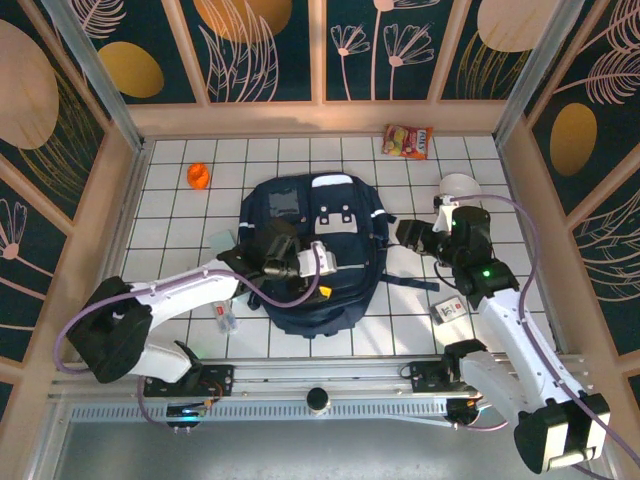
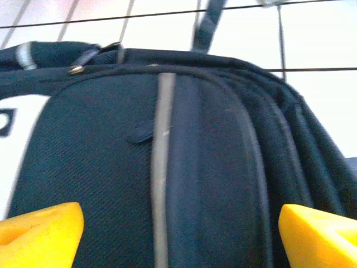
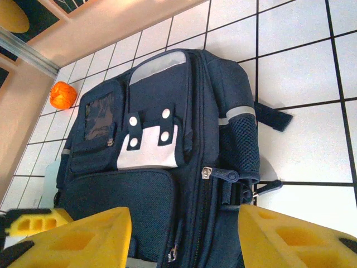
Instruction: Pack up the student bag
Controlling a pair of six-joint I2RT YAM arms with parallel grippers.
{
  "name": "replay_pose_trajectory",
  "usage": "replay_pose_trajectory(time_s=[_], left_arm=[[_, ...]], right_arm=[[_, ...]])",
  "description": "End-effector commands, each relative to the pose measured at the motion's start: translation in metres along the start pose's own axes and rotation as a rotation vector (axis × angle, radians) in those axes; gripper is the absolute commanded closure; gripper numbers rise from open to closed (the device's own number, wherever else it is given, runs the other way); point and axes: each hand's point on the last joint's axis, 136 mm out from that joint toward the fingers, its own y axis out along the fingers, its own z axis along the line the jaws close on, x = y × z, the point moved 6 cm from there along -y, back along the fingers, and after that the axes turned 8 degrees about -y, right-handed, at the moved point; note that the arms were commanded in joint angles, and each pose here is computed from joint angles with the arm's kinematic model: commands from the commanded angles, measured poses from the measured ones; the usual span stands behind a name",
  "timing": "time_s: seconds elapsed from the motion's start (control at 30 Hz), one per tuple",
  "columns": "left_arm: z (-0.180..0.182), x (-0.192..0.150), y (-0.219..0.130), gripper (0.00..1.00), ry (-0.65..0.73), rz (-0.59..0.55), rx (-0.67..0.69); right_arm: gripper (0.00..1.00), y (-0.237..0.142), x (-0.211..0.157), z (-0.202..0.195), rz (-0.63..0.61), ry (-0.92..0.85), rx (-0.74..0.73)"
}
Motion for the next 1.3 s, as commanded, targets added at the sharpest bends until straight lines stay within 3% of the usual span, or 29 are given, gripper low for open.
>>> replay_pose_trajectory(time_s=[0.0, 0.17, 0.27, 0.33, 0.43, 0.6, 0.7, 0.8, 0.97, 1.1, 1.27], left_arm=[[-0.010, 0.007, 0.009, 0.10, 0.079, -0.024, -0.100], [0.005, 0.000, 0.028, 0.13, 0.053, 0.024, 0.000], [0.023, -0.002, 0.035, 0.45, 0.016, 0.075, 0.111], [0.023, 0.003, 0.031, 0.79, 0.005, 0.058, 0.108], [0.010, 0.017, 0.012, 1.00, 0.012, -0.052, 0.032], [0.006, 0.039, -0.038, 1.00, -0.062, -0.333, -0.023], [0.002, 0.041, -0.054, 1.00, -0.071, -0.421, -0.031], [0.003, 0.040, -0.064, 1.00, -0.085, -0.462, -0.016], [0.003, 0.037, -0.074, 1.00, -0.074, -0.482, 0.021], [0.002, 0.035, -0.074, 1.00, -0.051, -0.463, 0.024], [0.001, 0.033, -0.072, 1.00, -0.033, -0.447, 0.013]], right_arm=[[0.47, 0.000, 0.000, 0.001, -0.025, -0.007, 0.008], [0.47, -0.003, 0.003, 0.002, -0.054, -0.018, 0.005], [0.47, -0.005, 0.006, 0.003, -0.074, -0.034, 0.004], [0.46, -0.007, 0.007, 0.002, -0.086, -0.053, -0.006], [0.46, -0.009, 0.009, 0.000, -0.123, -0.106, -0.021], [0.45, -0.002, 0.008, -0.001, -0.149, -0.283, -0.019], [0.33, 0.014, 0.008, -0.013, -0.101, -0.374, -0.084], [0.29, 0.038, 0.008, -0.017, 0.013, -0.502, -0.051], [0.24, 0.073, -0.008, -0.009, 0.200, -0.737, 0.194], [0.25, 0.091, -0.023, -0.005, 0.281, -0.945, 0.376], [0.27, 0.109, -0.032, -0.011, 0.336, -1.076, 0.466]])
